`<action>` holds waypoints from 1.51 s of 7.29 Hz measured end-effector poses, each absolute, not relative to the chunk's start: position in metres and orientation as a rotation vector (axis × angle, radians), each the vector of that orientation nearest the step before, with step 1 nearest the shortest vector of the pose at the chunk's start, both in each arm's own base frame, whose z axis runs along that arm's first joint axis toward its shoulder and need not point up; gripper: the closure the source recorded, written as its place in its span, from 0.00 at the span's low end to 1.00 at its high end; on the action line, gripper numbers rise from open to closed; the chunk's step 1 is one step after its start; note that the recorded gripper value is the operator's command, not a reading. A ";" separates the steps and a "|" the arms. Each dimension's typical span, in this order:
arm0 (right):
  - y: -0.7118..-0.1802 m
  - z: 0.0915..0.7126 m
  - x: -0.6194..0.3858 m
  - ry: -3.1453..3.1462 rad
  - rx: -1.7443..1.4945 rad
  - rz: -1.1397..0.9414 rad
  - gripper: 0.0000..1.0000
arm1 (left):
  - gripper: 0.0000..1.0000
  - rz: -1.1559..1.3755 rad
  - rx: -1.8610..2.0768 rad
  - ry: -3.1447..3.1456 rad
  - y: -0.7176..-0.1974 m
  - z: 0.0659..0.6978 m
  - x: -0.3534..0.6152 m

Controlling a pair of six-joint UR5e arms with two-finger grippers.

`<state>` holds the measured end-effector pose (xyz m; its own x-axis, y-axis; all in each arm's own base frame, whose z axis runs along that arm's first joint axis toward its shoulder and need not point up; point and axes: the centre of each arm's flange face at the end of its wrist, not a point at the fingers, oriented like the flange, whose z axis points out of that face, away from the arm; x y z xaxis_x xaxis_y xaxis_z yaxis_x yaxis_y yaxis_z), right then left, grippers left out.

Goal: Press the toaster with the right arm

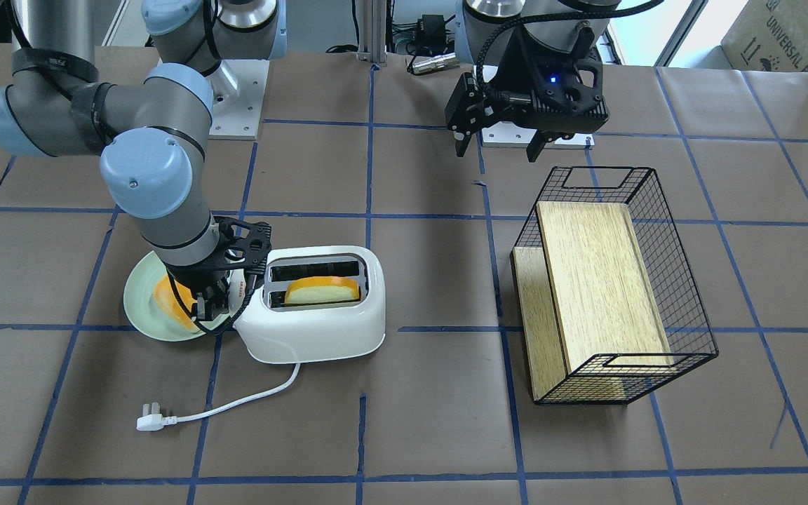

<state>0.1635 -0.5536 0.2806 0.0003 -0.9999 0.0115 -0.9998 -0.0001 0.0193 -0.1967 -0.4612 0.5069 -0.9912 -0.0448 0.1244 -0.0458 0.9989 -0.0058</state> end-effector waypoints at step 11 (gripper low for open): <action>-0.554 0.264 0.162 -2.214 2.202 -0.017 0.94 | 0.00 0.013 0.069 -3.016 -0.461 0.507 -0.197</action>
<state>0.1624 -0.5536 0.2645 -0.0052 -1.0000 0.0059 -0.9998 0.0053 0.0213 -0.1967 -0.4612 0.5070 -0.9912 -0.0447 0.1244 -0.0458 0.9989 -0.0060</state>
